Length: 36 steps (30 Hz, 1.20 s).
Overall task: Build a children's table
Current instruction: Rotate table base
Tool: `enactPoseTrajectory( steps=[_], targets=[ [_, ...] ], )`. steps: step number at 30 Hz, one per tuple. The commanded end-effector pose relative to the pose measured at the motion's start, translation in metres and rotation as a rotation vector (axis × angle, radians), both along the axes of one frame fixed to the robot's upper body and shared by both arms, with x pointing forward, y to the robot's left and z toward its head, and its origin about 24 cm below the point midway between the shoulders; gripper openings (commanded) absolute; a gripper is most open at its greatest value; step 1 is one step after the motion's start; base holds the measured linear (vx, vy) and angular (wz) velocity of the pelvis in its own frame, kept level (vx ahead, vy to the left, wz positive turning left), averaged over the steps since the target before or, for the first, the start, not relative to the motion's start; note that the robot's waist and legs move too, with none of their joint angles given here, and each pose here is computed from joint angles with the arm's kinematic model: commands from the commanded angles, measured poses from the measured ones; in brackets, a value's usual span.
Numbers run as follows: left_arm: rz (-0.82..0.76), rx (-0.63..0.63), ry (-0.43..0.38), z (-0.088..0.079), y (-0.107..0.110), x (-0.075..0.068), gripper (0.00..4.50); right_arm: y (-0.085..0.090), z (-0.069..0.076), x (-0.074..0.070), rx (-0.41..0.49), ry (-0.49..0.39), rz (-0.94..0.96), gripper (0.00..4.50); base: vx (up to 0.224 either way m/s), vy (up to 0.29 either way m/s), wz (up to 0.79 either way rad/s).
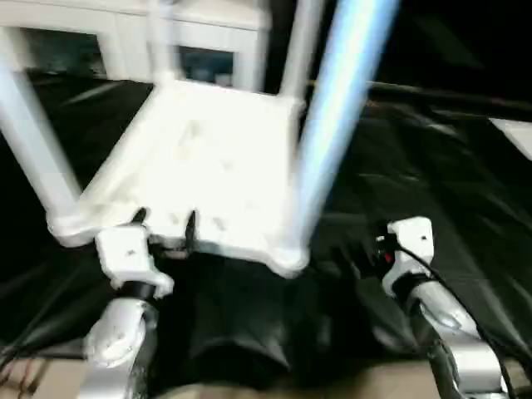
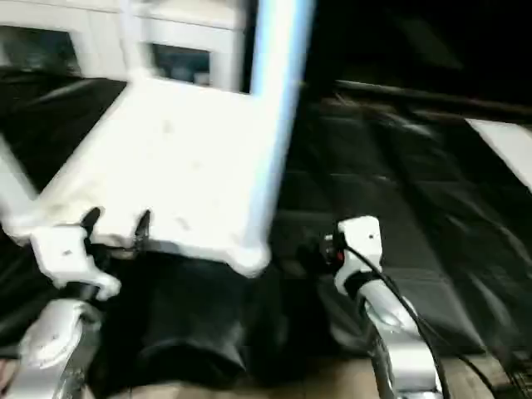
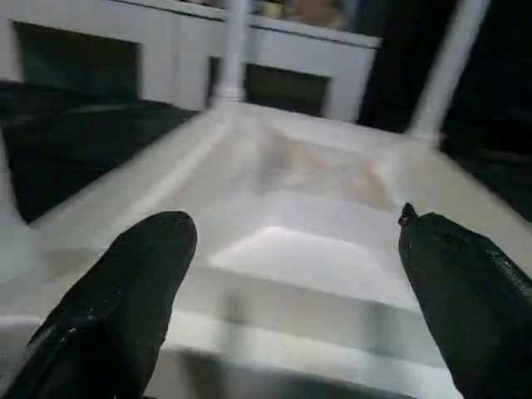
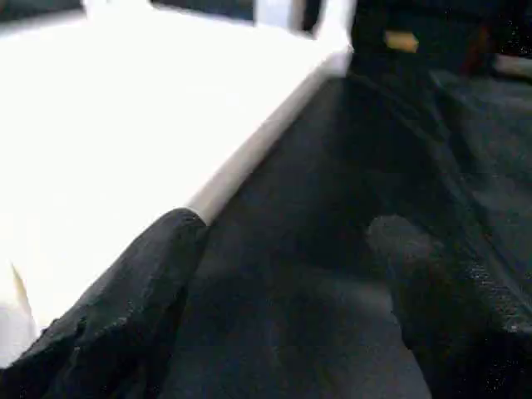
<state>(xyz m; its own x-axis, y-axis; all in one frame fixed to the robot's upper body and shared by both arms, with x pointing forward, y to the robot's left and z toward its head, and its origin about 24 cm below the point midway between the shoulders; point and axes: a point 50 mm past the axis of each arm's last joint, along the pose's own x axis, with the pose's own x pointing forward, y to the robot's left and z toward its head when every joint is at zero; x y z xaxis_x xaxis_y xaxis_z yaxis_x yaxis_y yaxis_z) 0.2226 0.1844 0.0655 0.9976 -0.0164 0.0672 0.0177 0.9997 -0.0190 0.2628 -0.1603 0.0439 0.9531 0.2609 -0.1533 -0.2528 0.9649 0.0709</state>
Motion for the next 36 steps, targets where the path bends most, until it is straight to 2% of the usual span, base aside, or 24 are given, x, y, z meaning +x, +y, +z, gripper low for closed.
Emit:
enactPoseTrajectory(
  steps=[1,4,10,15,18,20,22,23,25,26,28,31,35,36],
  targets=[
    [-0.030,-0.014,-0.007,0.000,-0.010,0.002,4.46,-0.018,-0.005,-0.003,-0.057,0.014,-0.063,3.70,0.155,-0.023,0.12],
    [-0.036,-0.011,-0.006,0.000,-0.010,0.002,4.46,-0.021,-0.006,-0.004,-0.065,0.017,-0.071,3.70,0.190,0.020,0.22],
    [-0.106,0.027,-0.012,-0.001,-0.014,0.004,4.46,-0.025,-0.009,-0.008,-0.060,0.014,-0.111,3.70,0.029,-0.060,-0.11],
    [-0.335,0.031,0.017,-0.003,-0.025,0.005,4.46,-0.024,-0.005,-0.007,-0.039,-0.012,-0.102,3.70,-0.107,-0.011,0.09],
    [-0.448,0.070,0.033,-0.003,-0.029,0.012,4.46,-0.025,-0.004,-0.005,-0.045,-0.023,-0.102,3.70,-0.116,-0.043,-0.02],
    [-0.629,0.125,0.059,-0.002,-0.035,0.020,4.46,-0.027,-0.002,-0.002,-0.085,-0.037,-0.069,3.70,-0.121,-0.014,0.11],
    [-0.686,0.137,0.076,-0.002,-0.037,0.022,4.46,-0.029,-0.001,-0.002,-0.095,-0.041,-0.057,3.70,-0.112,-0.014,0.11],
    [-0.795,0.173,0.126,-0.004,-0.038,0.023,4.46,-0.033,0.000,-0.001,-0.104,-0.040,-0.041,3.70,-0.083,-0.016,0.03],
    [-0.911,0.233,0.183,-0.006,-0.038,0.023,4.46,-0.037,0.000,-0.001,-0.121,-0.027,-0.007,3.70,-0.071,-0.021,0.03],
    [-0.922,0.240,0.189,-0.007,-0.038,0.023,4.46,-0.037,0.000,-0.001,-0.124,-0.025,-0.003,3.70,0.000,0.000,0.00],
    [-1.034,0.335,0.276,-0.010,-0.035,0.026,4.46,-0.039,-0.001,-0.001,-0.171,-0.002,0.077,3.70,0.000,0.000,0.00],
    [-1.113,0.500,0.346,-0.015,-0.032,0.040,4.46,-0.037,-0.003,-0.003,-0.205,0.019,0.189,3.70,0.000,0.000,0.00],
    [-1.132,0.552,0.352,-0.012,-0.030,0.055,4.46,-0.035,-0.003,-0.003,-0.218,0.024,0.239,3.70,0.000,0.000,0.00],
    [-1.133,0.561,0.352,-0.011,-0.029,0.057,4.29,-0.035,-0.003,-0.003,-0.220,0.025,0.246,3.70,0.000,0.000,0.00]
  ],
)
